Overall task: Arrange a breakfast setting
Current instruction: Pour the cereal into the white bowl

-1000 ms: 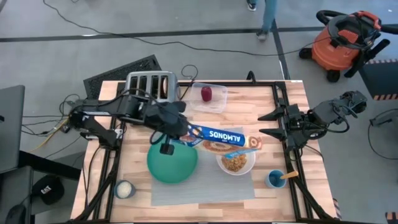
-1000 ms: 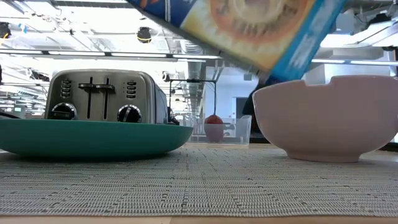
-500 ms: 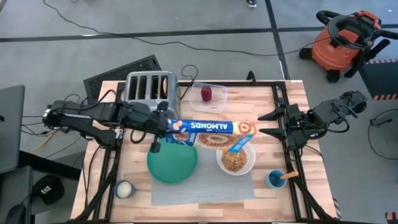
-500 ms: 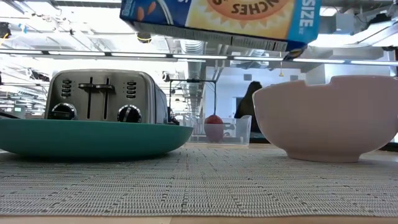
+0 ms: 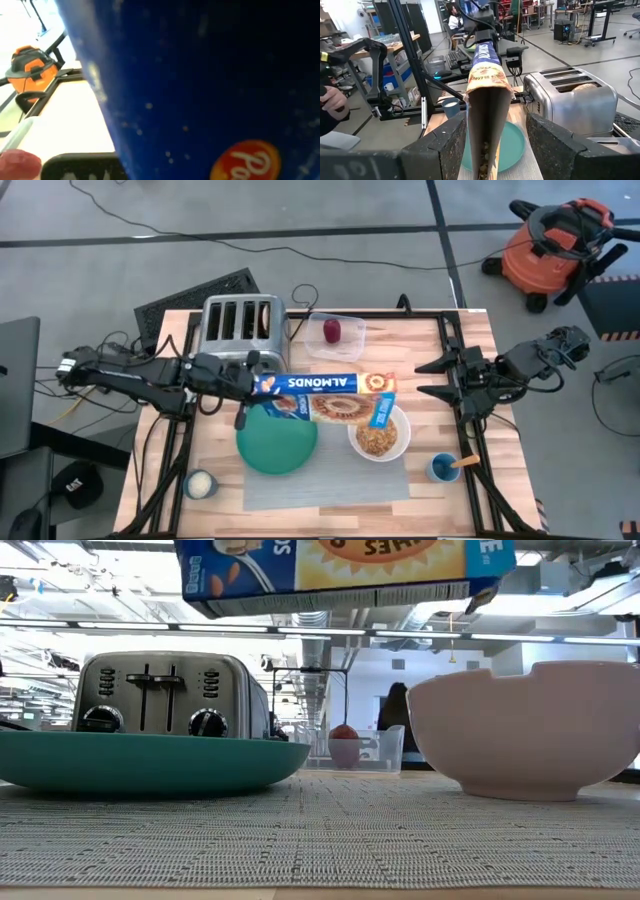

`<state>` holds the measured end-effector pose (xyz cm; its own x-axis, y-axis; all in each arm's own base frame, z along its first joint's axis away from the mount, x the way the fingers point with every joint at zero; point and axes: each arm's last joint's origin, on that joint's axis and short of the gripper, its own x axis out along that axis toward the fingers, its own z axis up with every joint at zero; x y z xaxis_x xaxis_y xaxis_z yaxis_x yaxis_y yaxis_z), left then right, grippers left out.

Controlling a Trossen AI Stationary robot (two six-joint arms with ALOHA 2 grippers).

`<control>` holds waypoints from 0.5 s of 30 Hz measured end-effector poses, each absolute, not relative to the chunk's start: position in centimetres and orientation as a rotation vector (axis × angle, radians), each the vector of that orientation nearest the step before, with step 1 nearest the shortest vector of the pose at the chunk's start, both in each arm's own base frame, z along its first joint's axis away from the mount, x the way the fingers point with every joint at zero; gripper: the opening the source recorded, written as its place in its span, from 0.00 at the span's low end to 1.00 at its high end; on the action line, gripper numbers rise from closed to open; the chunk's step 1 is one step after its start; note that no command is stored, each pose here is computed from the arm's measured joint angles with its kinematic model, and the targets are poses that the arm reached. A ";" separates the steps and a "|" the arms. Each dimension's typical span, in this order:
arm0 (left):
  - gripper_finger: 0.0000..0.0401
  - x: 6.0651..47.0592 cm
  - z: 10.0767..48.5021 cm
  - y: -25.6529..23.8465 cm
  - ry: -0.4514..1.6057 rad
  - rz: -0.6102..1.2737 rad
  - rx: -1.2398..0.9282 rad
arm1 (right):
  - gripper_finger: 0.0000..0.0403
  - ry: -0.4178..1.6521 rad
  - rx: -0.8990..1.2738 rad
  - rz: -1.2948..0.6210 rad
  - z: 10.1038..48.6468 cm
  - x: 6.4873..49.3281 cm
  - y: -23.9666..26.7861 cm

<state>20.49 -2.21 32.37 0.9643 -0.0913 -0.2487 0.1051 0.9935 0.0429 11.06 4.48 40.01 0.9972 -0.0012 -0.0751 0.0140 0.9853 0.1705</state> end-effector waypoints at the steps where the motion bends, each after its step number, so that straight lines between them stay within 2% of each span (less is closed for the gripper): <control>1: 0.00 20.4 32.1 -2.2 0.235 -0.107 0.054 | 0.58 0.078 0.170 -0.008 40.0 11.1 4.5; 9: 0.00 19.7 30.1 -2.1 0.158 -0.105 0.057 | 0.58 0.067 0.183 -0.013 40.1 11.5 4.6; 15: 0.00 19.3 29.5 -2.1 0.121 -0.100 0.052 | 0.65 0.062 0.208 -0.039 40.1 11.6 4.3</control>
